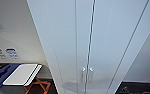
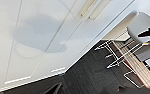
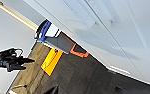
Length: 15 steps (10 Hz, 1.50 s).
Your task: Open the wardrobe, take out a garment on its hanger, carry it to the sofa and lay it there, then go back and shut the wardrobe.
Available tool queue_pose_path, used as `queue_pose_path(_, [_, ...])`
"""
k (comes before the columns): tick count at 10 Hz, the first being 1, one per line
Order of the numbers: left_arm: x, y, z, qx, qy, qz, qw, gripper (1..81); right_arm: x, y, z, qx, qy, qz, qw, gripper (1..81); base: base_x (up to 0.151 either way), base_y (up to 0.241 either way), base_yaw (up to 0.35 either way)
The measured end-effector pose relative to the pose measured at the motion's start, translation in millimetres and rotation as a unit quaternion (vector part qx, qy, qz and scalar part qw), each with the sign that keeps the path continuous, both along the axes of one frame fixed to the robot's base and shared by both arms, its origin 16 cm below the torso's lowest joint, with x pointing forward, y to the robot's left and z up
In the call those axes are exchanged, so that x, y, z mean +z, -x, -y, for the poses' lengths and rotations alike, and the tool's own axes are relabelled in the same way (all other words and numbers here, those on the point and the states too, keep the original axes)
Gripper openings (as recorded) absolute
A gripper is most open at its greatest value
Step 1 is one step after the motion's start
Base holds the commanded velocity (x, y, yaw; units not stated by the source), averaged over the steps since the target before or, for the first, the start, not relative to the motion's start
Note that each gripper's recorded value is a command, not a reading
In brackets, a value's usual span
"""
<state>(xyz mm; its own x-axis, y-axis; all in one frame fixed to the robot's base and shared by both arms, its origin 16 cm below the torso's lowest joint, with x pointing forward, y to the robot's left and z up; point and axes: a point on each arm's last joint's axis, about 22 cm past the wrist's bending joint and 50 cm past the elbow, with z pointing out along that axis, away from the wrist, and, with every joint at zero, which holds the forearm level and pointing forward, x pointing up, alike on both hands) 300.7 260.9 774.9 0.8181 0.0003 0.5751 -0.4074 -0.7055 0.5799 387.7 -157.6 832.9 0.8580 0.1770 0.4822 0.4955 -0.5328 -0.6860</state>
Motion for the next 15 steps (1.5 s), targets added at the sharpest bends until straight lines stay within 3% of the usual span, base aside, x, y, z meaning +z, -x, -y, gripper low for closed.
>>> queue_pose_path(6, [35.3, -67.8, 14.7, -0.020, -0.006, 0.036, 0.9991, 81.1, 40.4, -53.4, -24.6, 0.012, -0.014, 0.029, 0.9994, 81.1, 0.000, 0.000, 0.000])
queue_pose_path(8, [39.0, -88.8, 36.2, -0.035, -0.003, 0.043, 0.9984, 81.1, 33.7, -63.4, -29.8, 0.010, -0.011, 0.024, 0.9996, 81.1, 0.000, 0.000, 0.000])
queue_pose_path(10, [35.9, -107.8, 32.7, -0.027, -0.011, 0.041, 0.9988, 81.1, 30.8, -69.4, -41.4, 0.013, -0.013, 0.022, 0.9996, 81.1, 0.000, 0.000, 0.000])
queue_pose_path(15, [36.5, -154.0, 48.6, -0.030, -0.023, 0.055, 0.9977, 81.1, 49.2, -115.8, -54.6, 0.006, -0.010, 0.048, 0.9988, 81.1, 0.000, 0.000, 0.000])
